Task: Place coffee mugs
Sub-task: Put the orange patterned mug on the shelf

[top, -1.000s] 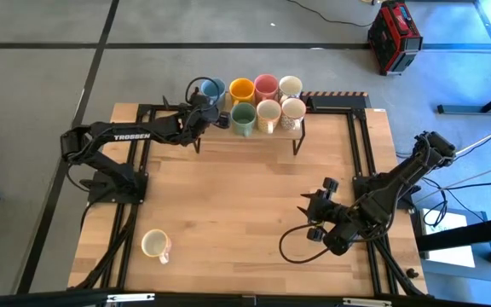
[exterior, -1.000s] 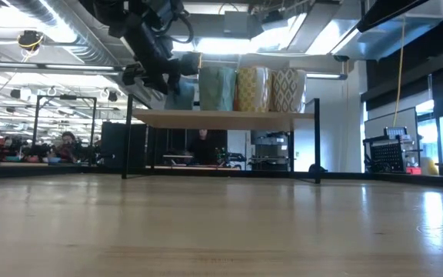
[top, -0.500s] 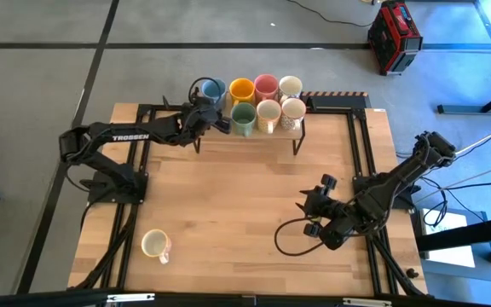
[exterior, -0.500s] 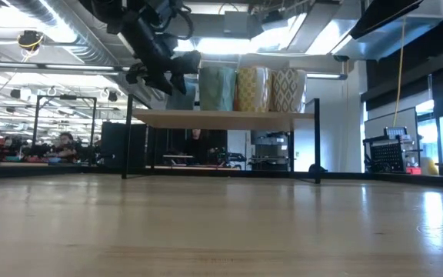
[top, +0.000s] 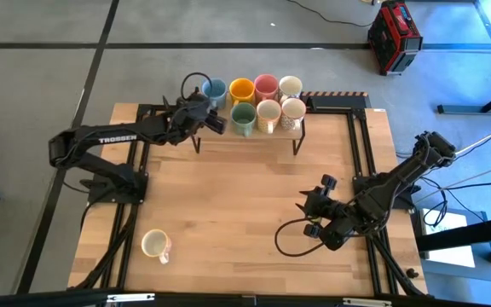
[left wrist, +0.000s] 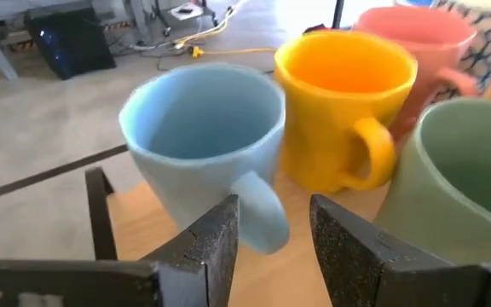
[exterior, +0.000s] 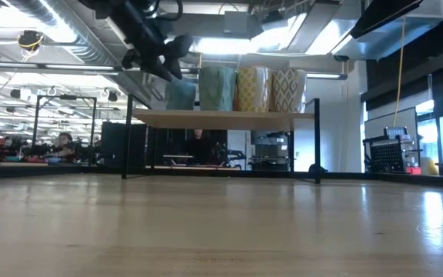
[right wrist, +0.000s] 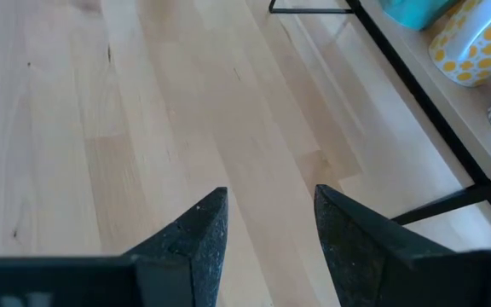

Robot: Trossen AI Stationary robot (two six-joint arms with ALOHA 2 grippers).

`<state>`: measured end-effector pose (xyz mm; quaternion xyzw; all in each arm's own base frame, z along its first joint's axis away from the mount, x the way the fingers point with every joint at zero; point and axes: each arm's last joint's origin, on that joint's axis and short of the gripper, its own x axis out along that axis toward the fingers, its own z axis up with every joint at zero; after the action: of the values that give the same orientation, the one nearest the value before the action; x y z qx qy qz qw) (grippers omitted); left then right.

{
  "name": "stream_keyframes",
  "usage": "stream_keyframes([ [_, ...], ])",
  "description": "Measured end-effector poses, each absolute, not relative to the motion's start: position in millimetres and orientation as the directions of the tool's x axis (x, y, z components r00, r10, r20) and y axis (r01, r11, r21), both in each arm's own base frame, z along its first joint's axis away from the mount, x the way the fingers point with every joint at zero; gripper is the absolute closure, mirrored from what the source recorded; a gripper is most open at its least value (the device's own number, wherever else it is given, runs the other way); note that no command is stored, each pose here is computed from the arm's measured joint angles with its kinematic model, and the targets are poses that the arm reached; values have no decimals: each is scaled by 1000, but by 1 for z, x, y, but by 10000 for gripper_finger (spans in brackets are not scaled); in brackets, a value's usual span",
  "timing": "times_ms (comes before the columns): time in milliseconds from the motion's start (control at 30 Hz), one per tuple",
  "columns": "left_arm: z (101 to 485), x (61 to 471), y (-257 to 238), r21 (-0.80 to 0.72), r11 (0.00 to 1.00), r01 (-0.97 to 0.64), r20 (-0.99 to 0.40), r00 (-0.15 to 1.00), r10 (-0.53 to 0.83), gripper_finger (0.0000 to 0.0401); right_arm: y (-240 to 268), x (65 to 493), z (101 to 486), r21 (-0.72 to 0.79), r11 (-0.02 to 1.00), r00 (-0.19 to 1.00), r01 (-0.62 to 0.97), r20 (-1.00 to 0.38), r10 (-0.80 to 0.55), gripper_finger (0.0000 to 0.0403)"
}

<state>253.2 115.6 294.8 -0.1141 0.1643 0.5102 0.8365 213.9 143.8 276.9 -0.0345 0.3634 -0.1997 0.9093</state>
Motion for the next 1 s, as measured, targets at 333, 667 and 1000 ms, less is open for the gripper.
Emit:
stream_keyframes([
  [333,323,245,97,-83,624,-777,-351,609,711,261,144,214,277,-201,919,660,339,-646,-384,237],
  [667,348,228,29,-311,926,-216,-368,925,92,261,146,216,278,-182,922,671,342,-639,-375,237],
  [1000,341,208,-44,-575,816,-59,-480,832,-278,261,148,217,278,-150,934,678,324,-652,-340,237],
])
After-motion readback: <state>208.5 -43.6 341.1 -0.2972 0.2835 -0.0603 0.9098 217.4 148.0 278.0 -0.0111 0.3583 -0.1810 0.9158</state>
